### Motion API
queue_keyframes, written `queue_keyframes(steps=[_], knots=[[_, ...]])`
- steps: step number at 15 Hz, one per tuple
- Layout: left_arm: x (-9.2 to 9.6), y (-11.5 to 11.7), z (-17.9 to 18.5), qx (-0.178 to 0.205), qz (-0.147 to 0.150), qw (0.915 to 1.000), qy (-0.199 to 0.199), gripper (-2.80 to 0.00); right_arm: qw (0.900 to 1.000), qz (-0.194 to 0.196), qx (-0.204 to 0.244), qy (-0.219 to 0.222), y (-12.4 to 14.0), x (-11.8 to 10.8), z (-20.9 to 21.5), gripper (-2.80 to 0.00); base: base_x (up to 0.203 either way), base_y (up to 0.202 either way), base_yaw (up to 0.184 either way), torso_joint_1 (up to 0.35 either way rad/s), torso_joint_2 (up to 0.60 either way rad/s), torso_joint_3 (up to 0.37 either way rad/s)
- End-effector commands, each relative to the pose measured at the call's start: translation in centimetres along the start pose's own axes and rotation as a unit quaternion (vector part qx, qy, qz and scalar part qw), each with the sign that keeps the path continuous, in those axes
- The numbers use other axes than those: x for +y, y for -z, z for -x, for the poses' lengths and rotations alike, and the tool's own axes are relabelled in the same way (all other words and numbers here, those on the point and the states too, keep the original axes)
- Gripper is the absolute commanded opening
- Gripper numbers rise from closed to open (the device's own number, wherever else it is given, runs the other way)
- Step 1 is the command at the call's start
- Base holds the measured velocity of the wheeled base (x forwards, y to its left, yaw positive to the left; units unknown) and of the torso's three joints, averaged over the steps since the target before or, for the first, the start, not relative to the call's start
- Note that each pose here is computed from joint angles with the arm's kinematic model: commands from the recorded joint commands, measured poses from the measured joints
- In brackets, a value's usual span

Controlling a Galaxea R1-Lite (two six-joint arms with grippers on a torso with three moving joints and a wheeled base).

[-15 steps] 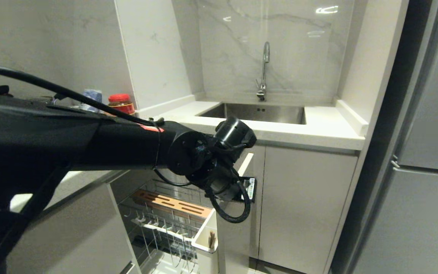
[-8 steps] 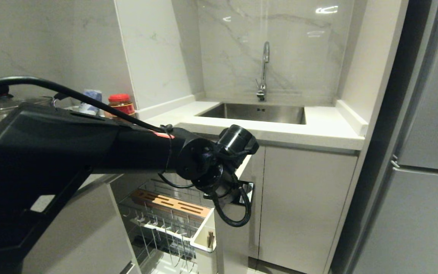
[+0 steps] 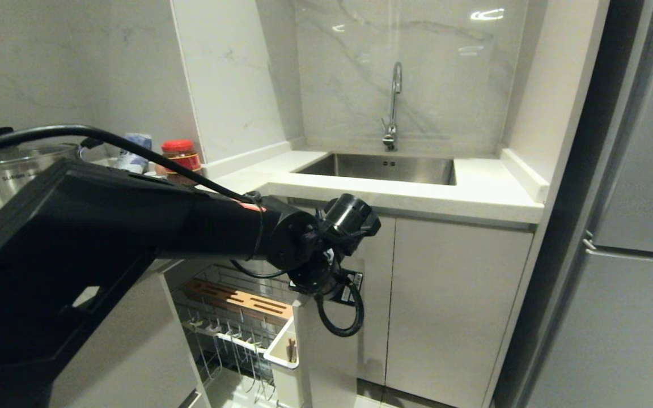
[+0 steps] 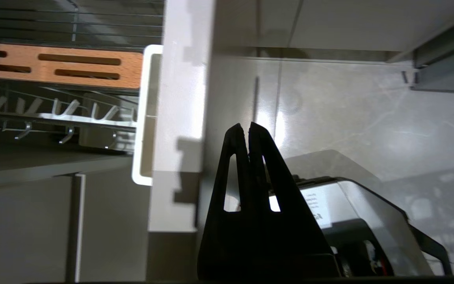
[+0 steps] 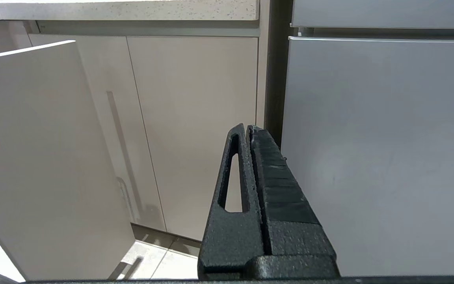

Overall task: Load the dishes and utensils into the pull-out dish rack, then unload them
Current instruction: Close the cupboard

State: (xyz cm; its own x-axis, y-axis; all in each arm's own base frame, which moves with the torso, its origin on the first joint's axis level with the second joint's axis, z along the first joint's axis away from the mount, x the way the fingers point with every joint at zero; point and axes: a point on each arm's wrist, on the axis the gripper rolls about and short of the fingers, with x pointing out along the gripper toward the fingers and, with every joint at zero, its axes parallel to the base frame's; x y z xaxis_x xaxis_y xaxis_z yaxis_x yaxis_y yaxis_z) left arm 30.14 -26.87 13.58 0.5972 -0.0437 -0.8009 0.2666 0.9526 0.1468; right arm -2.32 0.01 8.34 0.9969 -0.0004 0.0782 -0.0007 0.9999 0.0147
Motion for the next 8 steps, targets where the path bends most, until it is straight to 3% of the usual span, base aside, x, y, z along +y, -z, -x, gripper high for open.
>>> queue_keyframes(steps=[1, 8], knots=[[0.5, -0.1, -1.1, 0.004, 0.002, 0.9997, -0.023, -2.8, 1.0, 0.0, 0.012, 0.0, 0.7, 0.0, -0.1, -2.8, 0.0, 0.0, 0.0, 0.0, 0.0, 0.0], [3.0, -0.9, -2.4, -0.002, 0.008, 0.9958, -0.091, -2.8, 1.0, 0.0, 0.012, 0.0, 0.7, 0.0, -0.1, -2.8, 0.0, 0.0, 0.0, 0.0, 0.0, 0.0]])
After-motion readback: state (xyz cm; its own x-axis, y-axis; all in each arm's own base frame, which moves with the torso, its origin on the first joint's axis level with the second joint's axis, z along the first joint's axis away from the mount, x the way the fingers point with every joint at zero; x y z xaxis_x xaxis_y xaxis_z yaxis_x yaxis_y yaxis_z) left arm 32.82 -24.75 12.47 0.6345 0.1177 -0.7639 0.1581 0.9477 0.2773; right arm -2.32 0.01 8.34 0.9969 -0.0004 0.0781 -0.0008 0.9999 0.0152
